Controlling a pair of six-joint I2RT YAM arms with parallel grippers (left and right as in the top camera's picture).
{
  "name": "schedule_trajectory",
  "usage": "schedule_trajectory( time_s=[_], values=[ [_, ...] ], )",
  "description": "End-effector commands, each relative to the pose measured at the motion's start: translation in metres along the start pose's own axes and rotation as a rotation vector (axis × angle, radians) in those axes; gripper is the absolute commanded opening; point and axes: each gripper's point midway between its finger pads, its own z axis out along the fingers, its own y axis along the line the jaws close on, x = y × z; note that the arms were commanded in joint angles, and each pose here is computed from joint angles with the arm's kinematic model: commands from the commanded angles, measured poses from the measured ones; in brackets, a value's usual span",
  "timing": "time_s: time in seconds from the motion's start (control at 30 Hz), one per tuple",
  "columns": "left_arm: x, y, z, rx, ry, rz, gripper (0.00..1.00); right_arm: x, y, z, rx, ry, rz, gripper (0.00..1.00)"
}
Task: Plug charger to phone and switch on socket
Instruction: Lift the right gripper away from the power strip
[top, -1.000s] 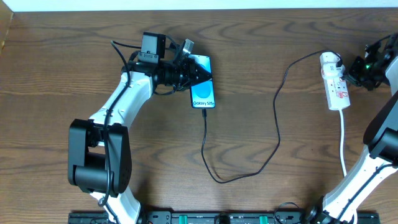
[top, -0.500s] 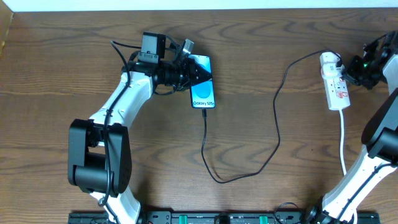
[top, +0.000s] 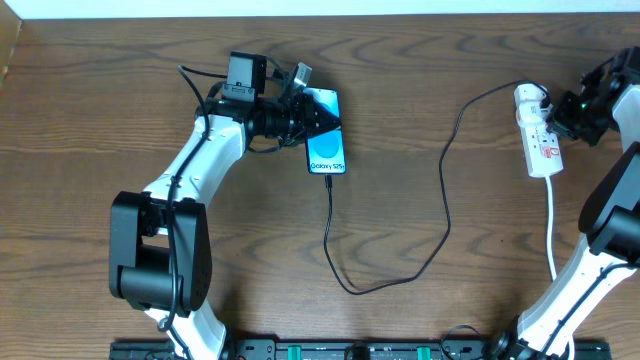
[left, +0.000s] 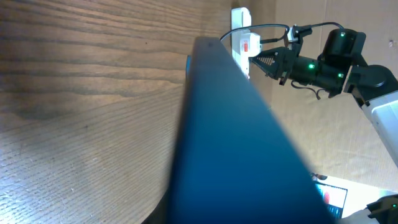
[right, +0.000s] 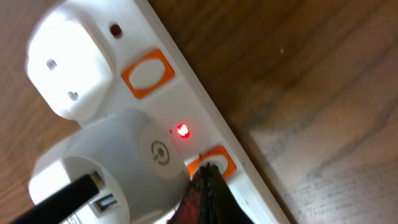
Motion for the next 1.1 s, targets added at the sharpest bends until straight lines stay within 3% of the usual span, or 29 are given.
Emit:
schedule_trajectory(
  time_s=[0.0, 0.3, 0.43, 0.77, 1.07],
  values=[
    [-0.004, -0.022, -0.011, 0.036, -0.019, 0.042, 0.07, 0.061, 0.064, 0.032, -0.174, 0.212, -0.036, 0.01],
    [-0.004, -0.022, -0.011, 0.036, -0.019, 0.042, 0.07, 0.043, 0.055, 0.034, -0.146, 0.144, -0.001, 0.01],
    [-0.004, -0.022, -0.011, 0.036, -0.019, 0.042, 0.07, 0.023, 0.059, 0.017, -0.221, 0.073, 0.010, 0.01],
    [-0.004, -0.022, -0.011, 0.036, -0.020, 0.042, 0.07, -0.021, 0.031, -0.112, -0.272, -0.193, 0.089, 0.01],
    [-0.006, -0.023, -0.011, 0.039, -0.025, 0.051, 0.07, -0.011, 0.013, -0.213, -0.256, -0.363, 0.084, 0.01]
  ],
)
